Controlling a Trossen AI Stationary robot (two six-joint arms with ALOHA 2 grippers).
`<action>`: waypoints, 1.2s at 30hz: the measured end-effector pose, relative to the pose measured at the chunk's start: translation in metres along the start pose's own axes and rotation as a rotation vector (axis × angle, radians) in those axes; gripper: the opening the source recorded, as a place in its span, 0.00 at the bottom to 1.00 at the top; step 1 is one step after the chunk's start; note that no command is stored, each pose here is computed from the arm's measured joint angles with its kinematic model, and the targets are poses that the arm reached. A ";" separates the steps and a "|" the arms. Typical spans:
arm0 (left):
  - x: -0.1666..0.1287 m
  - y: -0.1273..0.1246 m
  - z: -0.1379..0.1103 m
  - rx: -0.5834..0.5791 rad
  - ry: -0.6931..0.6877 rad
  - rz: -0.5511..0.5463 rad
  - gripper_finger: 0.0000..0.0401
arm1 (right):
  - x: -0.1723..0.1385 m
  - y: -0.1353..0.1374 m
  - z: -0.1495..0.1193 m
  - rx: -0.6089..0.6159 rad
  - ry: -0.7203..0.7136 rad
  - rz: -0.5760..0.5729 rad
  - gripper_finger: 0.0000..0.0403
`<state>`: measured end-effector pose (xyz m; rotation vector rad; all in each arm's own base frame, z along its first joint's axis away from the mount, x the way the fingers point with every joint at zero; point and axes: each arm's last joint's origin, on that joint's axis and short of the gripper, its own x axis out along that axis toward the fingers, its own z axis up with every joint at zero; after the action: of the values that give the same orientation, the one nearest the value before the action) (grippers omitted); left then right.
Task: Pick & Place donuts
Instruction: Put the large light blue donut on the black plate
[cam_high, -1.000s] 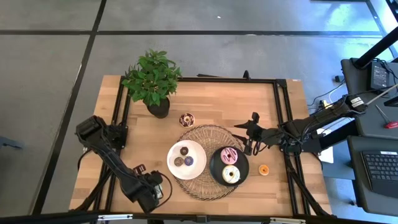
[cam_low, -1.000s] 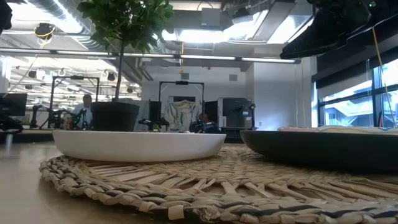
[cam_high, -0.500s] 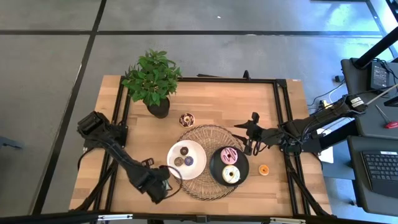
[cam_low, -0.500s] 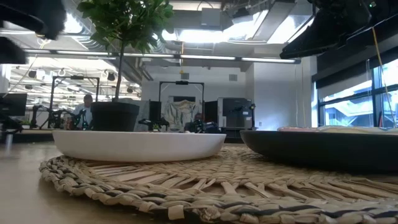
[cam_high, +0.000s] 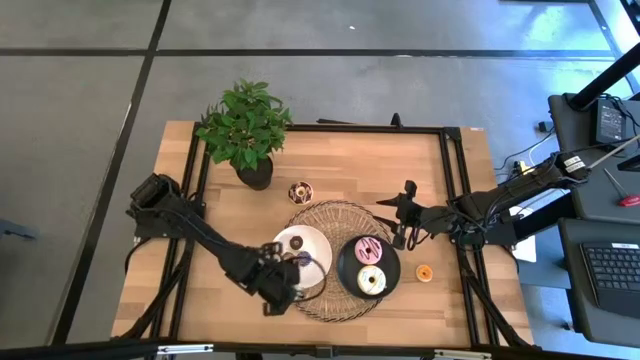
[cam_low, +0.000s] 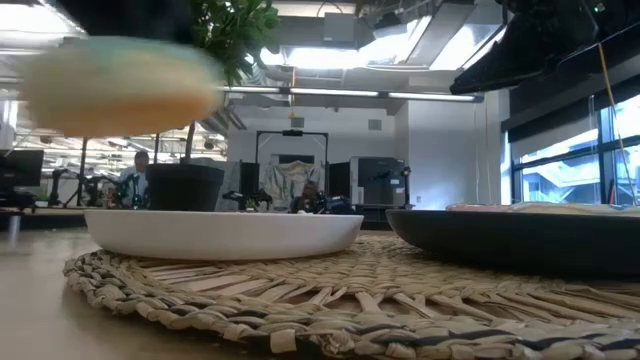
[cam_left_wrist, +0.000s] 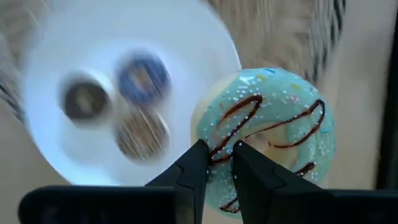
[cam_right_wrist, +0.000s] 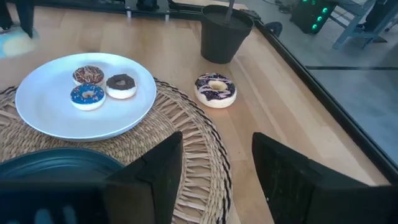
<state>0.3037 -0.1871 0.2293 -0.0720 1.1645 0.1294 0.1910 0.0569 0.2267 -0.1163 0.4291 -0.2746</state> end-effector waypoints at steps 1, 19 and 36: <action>0.000 0.003 0.006 0.017 -0.032 0.011 0.16 | 0.000 0.000 0.000 0.020 0.000 0.000 0.48; 0.030 0.060 0.102 0.286 -0.504 -0.045 0.15 | 0.000 0.000 -0.002 0.003 0.020 -0.003 0.48; 0.116 0.067 0.107 0.253 -0.442 -0.107 0.15 | 0.000 0.000 -0.003 0.026 0.029 -0.004 0.48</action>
<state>0.4375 -0.1000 0.1655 0.1136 0.7263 -0.0943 0.1895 0.0563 0.2237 -0.0882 0.4546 -0.2861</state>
